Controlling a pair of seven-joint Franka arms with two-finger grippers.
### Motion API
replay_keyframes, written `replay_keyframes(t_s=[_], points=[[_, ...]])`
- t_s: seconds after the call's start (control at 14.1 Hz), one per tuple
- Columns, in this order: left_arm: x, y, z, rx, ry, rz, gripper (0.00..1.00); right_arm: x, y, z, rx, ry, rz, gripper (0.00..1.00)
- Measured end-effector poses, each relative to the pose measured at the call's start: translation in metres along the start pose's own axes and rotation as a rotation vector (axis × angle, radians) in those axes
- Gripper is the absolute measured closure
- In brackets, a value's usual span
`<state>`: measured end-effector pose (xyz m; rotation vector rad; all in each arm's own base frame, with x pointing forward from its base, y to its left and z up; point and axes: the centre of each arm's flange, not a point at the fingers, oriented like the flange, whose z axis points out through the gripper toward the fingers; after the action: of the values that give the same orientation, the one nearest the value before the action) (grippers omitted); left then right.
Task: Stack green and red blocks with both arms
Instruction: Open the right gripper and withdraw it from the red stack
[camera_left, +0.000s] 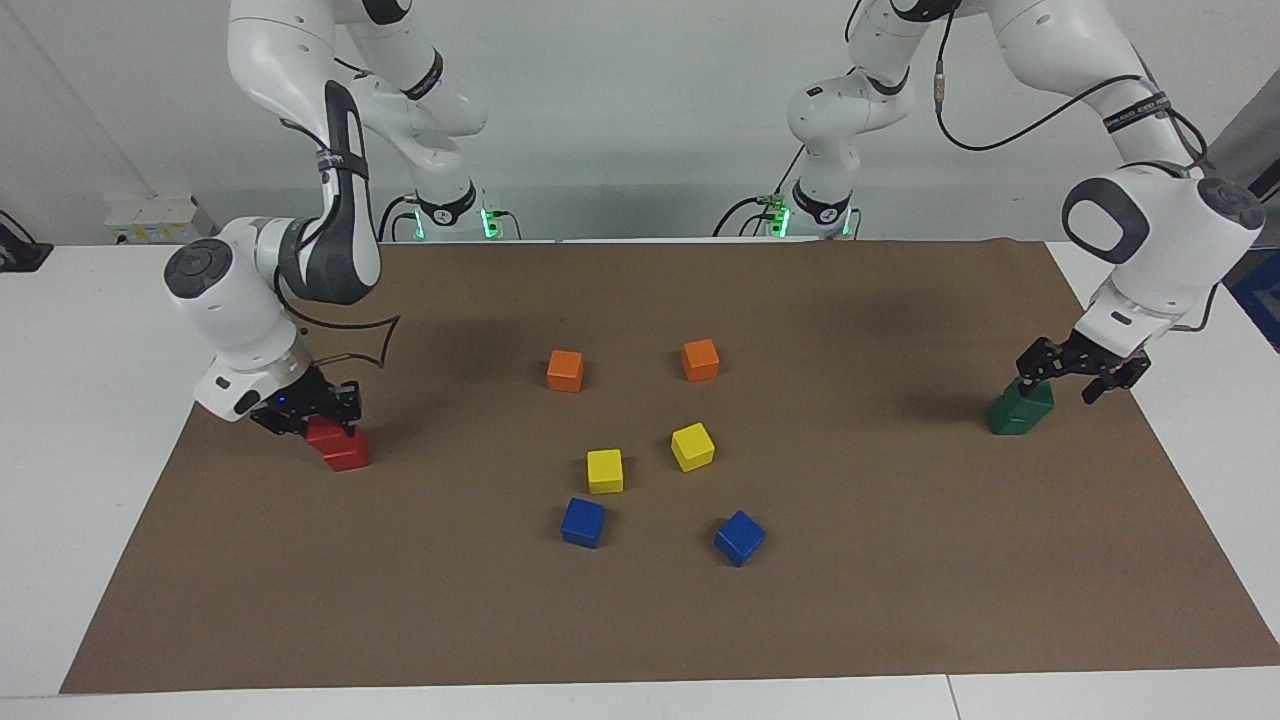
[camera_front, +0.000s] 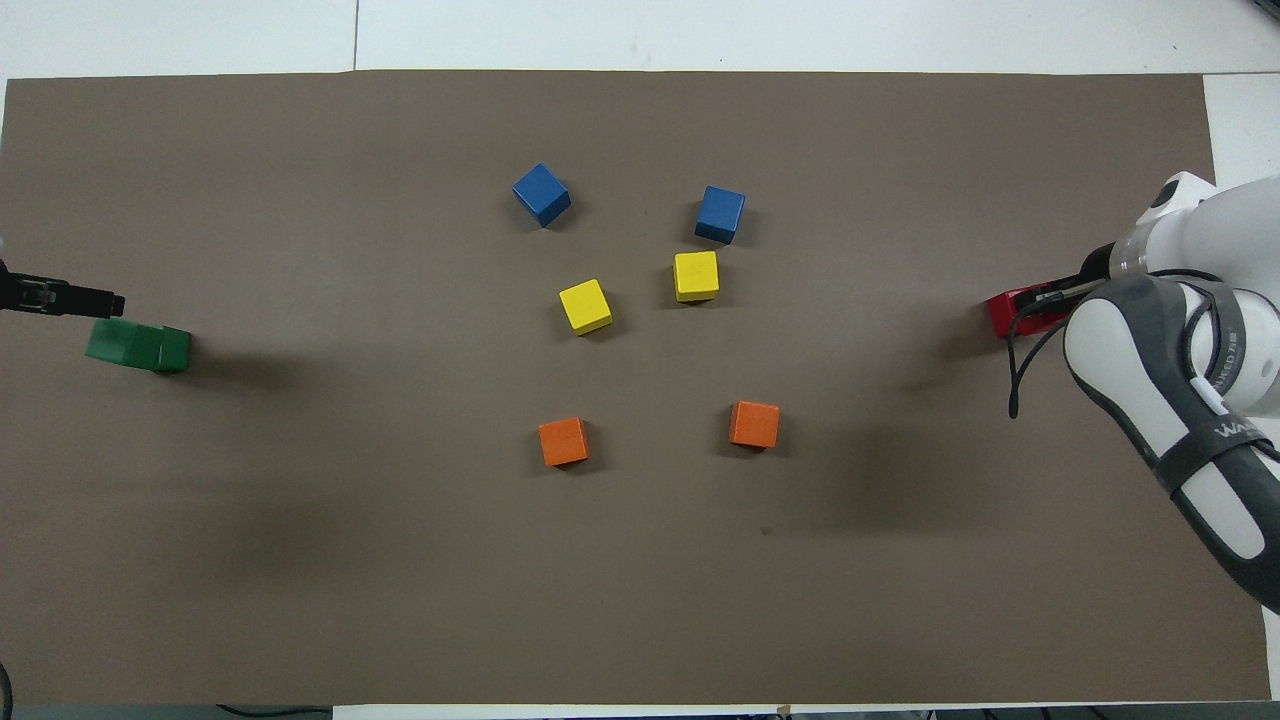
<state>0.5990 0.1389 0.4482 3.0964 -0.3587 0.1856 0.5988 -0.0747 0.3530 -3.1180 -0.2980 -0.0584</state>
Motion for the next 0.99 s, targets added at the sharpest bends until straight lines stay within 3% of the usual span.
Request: replay_keyframes(t_s=[0.42, 0.71, 0.99], points=[[-0.001, 0.048, -0.074, -0.012, -0.009, -0.224, 0.00, -0.002, -0.002, 0.000, -0.002, 0.002, -0.003, 0.43], [-0.010, 0.085, -0.117, -0.021, -0.038, -0.314, 0.00, -0.001, -0.002, 0.000, -0.006, 0.015, -0.005, 0.01], [-0.022, 0.097, -0.146, -0.026, -0.069, -0.337, 0.00, 0.000, -0.002, -0.002, -0.009, 0.023, -0.005, 0.00]])
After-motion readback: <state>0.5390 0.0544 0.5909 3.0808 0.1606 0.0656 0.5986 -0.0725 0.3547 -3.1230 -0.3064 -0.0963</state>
